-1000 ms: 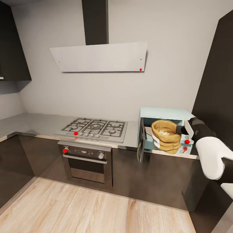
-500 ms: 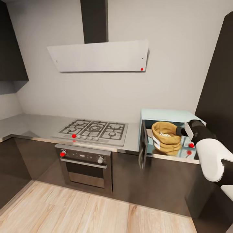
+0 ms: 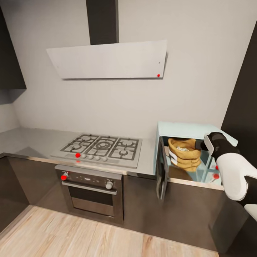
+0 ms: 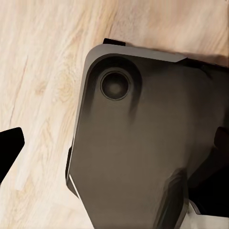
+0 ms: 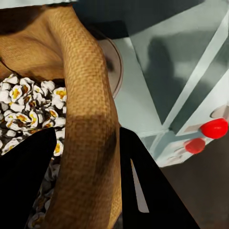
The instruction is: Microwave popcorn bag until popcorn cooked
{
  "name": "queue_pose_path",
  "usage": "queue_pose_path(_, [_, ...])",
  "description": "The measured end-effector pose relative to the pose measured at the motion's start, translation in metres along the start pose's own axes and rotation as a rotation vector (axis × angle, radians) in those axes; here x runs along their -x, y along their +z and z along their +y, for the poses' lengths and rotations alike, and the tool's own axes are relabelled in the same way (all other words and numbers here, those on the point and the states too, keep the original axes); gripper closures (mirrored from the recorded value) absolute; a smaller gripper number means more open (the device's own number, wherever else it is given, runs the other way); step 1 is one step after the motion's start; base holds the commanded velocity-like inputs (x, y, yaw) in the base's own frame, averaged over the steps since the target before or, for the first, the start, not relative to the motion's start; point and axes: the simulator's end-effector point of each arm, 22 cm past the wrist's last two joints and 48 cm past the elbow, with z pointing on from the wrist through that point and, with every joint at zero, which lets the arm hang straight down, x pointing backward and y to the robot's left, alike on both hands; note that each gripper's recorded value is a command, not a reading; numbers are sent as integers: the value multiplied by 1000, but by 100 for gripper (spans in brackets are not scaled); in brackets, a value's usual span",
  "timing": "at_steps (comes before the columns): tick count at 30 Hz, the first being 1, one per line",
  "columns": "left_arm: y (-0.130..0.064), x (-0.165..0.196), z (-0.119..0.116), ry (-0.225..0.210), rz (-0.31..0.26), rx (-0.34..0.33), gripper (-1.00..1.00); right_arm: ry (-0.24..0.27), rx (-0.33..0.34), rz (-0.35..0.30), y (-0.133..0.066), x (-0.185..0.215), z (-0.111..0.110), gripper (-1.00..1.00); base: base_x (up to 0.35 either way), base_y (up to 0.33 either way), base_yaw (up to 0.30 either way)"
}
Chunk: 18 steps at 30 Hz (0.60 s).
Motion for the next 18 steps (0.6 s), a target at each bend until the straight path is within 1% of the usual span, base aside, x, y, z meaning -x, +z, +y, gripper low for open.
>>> queue_pose_path(3, [0, 0, 0, 0, 0, 0, -100, 4, -6, 2, 0, 0, -5, 100, 215, 0, 0])
queue_pose_path(7, [0, 0, 0, 0, 0, 0, -100, 4, -7, -5, 2, 0, -5, 100, 180, 0, 0])
queue_pose_path(18, [0, 0, 0, 0, -1, 0, -100, 7, -5, -7, 2, -2, -6, 100, 20, 0, 0])
